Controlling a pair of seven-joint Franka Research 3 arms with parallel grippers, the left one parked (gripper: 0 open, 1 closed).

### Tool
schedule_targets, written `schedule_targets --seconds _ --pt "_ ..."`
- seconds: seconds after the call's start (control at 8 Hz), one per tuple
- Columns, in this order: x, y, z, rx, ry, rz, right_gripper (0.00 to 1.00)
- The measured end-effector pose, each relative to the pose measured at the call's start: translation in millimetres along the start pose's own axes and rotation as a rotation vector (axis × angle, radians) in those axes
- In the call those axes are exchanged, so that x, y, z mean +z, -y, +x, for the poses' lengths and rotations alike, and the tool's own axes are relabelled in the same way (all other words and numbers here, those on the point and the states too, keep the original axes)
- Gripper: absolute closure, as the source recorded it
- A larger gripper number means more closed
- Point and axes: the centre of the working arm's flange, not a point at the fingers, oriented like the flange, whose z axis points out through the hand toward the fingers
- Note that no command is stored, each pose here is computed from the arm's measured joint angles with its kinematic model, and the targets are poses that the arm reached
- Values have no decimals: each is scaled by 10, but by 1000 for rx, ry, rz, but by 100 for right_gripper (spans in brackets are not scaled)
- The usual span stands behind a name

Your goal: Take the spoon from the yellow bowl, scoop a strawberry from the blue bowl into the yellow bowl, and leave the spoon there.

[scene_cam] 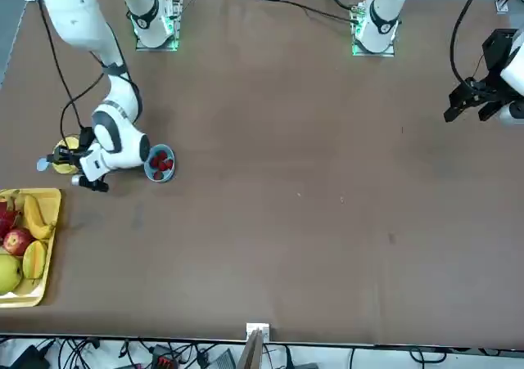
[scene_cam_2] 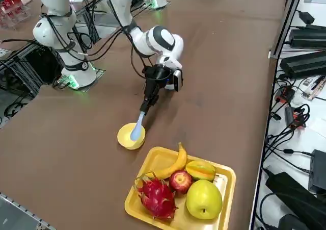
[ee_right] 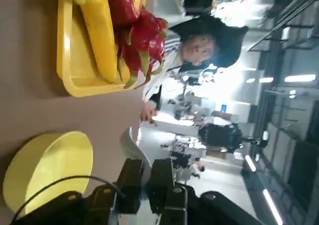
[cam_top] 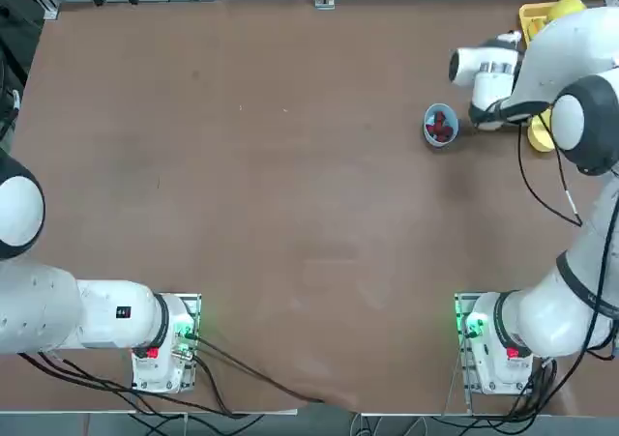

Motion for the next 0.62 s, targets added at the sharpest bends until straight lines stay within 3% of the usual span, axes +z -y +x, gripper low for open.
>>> schedule_targets --seconds 0.62 --pt "-399 -773 210 -71 94 226 89"
